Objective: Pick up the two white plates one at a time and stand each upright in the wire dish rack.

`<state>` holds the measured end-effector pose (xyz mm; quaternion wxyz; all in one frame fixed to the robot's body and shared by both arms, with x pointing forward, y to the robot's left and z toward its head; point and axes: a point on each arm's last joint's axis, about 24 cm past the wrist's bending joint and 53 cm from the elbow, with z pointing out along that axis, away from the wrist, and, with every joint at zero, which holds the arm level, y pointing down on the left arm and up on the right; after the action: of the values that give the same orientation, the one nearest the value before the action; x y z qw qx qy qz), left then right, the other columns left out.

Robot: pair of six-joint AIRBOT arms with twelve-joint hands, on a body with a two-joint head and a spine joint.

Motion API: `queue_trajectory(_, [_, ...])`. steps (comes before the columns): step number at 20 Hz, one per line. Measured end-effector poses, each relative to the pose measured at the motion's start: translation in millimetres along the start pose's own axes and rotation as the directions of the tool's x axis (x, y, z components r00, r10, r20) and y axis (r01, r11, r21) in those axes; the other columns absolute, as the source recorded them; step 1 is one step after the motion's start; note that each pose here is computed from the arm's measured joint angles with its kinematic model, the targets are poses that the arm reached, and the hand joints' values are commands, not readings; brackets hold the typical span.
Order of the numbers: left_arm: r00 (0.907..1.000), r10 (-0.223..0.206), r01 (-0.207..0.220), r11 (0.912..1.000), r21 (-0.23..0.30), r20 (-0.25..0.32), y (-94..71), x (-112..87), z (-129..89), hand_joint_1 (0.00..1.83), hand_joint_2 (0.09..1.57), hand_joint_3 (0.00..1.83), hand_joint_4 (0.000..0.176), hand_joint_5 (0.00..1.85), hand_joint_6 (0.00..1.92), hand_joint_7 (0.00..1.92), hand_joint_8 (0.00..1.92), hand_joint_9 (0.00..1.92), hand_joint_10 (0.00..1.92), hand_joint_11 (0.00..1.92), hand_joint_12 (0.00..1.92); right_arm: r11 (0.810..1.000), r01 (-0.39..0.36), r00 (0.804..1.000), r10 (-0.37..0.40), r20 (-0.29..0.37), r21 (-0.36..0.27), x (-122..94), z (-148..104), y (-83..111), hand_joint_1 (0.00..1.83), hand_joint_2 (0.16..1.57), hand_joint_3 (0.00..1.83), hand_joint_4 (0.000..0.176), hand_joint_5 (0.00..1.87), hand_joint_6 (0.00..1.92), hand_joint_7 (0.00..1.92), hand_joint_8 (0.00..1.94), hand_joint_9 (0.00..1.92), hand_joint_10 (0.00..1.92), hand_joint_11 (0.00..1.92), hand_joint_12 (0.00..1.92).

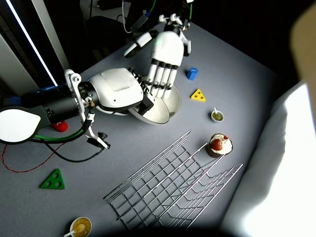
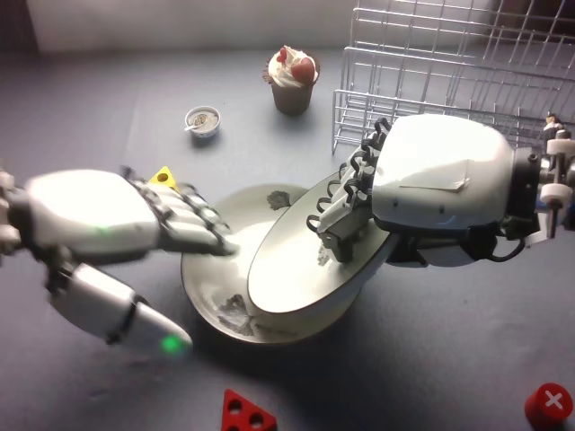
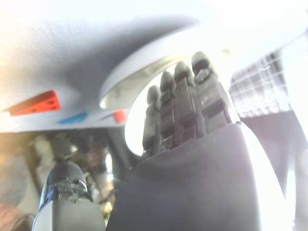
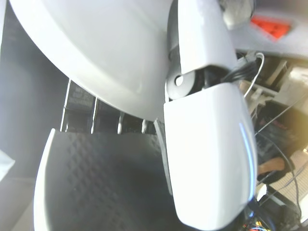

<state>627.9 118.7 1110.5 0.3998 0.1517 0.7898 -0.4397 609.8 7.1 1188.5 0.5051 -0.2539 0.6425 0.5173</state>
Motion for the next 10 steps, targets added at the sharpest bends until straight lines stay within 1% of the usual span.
queue_trajectory(1, [0.9999, -0.002, 0.002, 1.0000, -0.010, 0.015, 3.0, -6.6, -6.9, 0.00, 0.96, 0.00, 0.000, 0.19, 0.01, 0.21, 0.01, 0.19, 0.01, 0.19, 0.01, 1.000, 0.006, 1.000, -0.006, -0.001, -0.003, -2.3, 0.2, 3.4, 1.49, 1.06, 0.00, 0.000, 0.93, 0.99, 1.03, 0.63, 1.11, 0.76, 1.01, 1.36])
queue_trajectory(2, [0.9994, -0.009, 0.010, 0.9998, -0.019, 0.034, 4.2, -14.4, -16.7, 0.00, 0.96, 0.00, 0.000, 0.18, 0.00, 0.20, 0.00, 0.18, 0.01, 0.19, 0.02, 1.000, 0.021, 1.000, -0.021, 0.003, -0.008, -9.1, -0.2, 8.4, 1.49, 1.06, 0.00, 0.000, 0.93, 0.96, 1.03, 0.63, 1.12, 0.76, 1.02, 1.36])
queue_trajectory(3, [0.9987, -0.014, 0.015, 0.9998, -0.016, 0.049, 3.8, -20.4, -23.2, 0.00, 0.96, 0.00, 0.000, 0.19, 0.00, 0.20, 0.00, 0.18, 0.00, 0.19, 0.02, 1.000, 0.025, 1.000, -0.025, 0.010, -0.011, -15.3, -1.5, 11.2, 1.49, 1.06, 0.00, 0.000, 0.94, 0.94, 1.03, 0.63, 1.12, 0.76, 1.02, 1.36])
queue_trajectory(4, [0.9973, -0.025, 0.026, 0.9994, -0.021, 0.069, 5.1, -27.7, -29.9, 0.02, 0.96, 0.00, 0.000, 0.19, 0.00, 0.22, 0.01, 0.20, 0.01, 0.20, 0.02, 1.000, 0.021, 1.000, -0.020, 0.023, -0.020, -21.8, -2.6, 15.0, 1.50, 1.05, 0.00, 0.000, 0.98, 0.86, 1.08, 0.54, 1.17, 0.69, 1.02, 1.36])
queue_trajectory(5, [0.9949, -0.040, 0.043, 0.9986, -0.031, 0.093, 7.8, -35.4, -36.2, 0.01, 0.97, 0.00, 0.000, 0.18, 0.00, 0.21, 0.01, 0.20, 0.01, 0.19, 0.01, 1.000, 0.011, 0.999, -0.011, 0.033, -0.024, -27.3, -3.1, 17.5, 1.50, 1.04, 0.00, 0.000, 0.98, 0.85, 1.07, 0.55, 1.17, 0.68, 1.02, 1.36])
queue_trajectory(6, [0.9917, -0.053, 0.058, 0.9973, -0.044, 0.118, 10.8, -43.5, -44.3, 0.01, 0.97, 0.00, 0.000, 0.18, 0.00, 0.21, 0.01, 0.20, 0.01, 0.19, 0.01, 1.000, -0.009, 0.999, 0.010, 0.039, -0.027, -32.1, -3.0, 20.0, 1.50, 1.04, 0.00, 0.000, 0.98, 0.85, 1.07, 0.55, 1.17, 0.68, 1.02, 1.36])
queue_trajectory(7, [0.9904, -0.053, 0.061, 0.9967, -0.054, 0.128, 12.6, -47.3, -50.0, 0.00, 0.97, 0.00, 0.000, 0.18, 0.00, 0.22, 0.01, 0.20, 0.01, 0.19, 0.01, 0.999, -0.023, 0.999, 0.024, 0.042, -0.026, -35.2, -2.5, 20.6, 1.50, 1.04, 0.00, 0.000, 0.99, 0.84, 1.08, 0.55, 1.17, 0.68, 1.02, 1.36])
queue_trajectory(8, [0.9905, -0.047, 0.057, 0.9960, -0.069, 0.129, 13.4, -48.7, -56.7, 0.00, 0.97, 0.00, 0.000, 0.18, 0.00, 0.22, 0.01, 0.20, 0.01, 0.19, 0.01, 0.999, -0.049, 0.998, 0.049, 0.046, -0.014, -40.1, -1.9, 18.7, 1.50, 1.04, 0.00, 0.000, 0.99, 0.84, 1.08, 0.55, 1.17, 0.68, 1.02, 1.36])
queue_trajectory(9, [0.9918, -0.038, 0.047, 0.9961, -0.075, 0.122, 12.2, -47.3, -59.7, 0.00, 0.96, 0.00, 0.000, 0.19, 0.01, 0.21, 0.00, 0.19, 0.00, 0.20, 0.02, 0.997, -0.078, 0.996, 0.078, 0.053, 0.001, -45.2, -2.3, 15.4, 1.50, 1.05, 0.00, 0.000, 0.97, 0.90, 1.08, 0.57, 1.14, 0.72, 1.00, 1.36])
queue_trajectory(10, [0.9931, -0.029, 0.039, 0.9959, -0.082, 0.113, 11.0, -44.7, -61.7, 0.00, 0.96, 0.00, 0.000, 0.19, 0.01, 0.21, 0.00, 0.19, 0.00, 0.20, 0.02, 0.993, -0.114, 0.991, 0.113, 0.074, 0.012, -55.7, -4.9, 12.9, 1.50, 1.05, 0.00, 0.000, 0.97, 0.90, 1.08, 0.57, 1.14, 0.72, 1.00, 1.36])
